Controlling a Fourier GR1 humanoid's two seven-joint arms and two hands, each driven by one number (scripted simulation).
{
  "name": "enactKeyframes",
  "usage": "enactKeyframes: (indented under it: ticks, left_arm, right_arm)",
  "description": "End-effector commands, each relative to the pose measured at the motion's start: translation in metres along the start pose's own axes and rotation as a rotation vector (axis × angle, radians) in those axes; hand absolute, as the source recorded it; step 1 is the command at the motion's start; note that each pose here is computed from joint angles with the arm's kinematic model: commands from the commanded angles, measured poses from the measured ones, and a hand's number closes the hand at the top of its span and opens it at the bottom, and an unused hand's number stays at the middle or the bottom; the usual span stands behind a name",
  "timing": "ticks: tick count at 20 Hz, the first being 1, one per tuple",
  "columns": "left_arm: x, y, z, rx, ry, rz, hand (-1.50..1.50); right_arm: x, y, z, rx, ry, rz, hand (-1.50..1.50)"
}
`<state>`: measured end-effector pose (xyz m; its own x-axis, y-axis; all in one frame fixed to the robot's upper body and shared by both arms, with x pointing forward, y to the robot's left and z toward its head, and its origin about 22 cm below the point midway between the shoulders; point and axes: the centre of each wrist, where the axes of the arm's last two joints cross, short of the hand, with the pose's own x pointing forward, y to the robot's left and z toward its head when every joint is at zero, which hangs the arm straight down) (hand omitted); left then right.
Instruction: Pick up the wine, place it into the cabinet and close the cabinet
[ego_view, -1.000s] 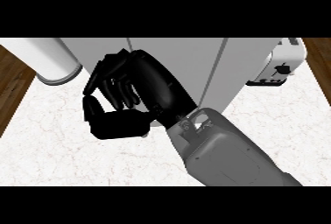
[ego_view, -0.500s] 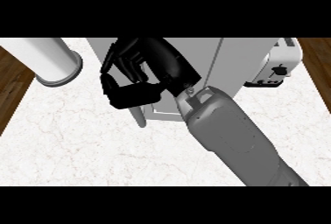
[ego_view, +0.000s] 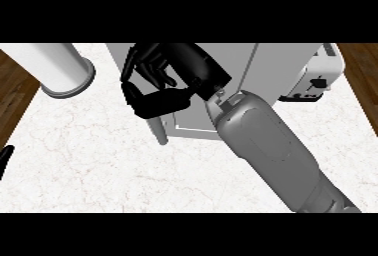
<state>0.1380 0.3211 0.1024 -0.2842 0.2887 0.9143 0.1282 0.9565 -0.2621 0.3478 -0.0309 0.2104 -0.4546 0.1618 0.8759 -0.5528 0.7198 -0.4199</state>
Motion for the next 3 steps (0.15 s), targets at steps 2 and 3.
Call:
enactKeyframes:
  ticks: [2, 3]
  left_arm:
    - [-0.014, -0.005, -0.009, 0.029, 0.001, 0.008, -1.5]
    - [-0.009, -0.005, -0.009, 0.016, -0.011, -0.01, -1.5]
  right_arm:
    - [-0.026, -0.062, 0.003, -0.21, 0.111, 0.05, 1.5]
    - [-0.04, -0.071, 0.015, -0.218, 0.129, 0.071, 1.5]
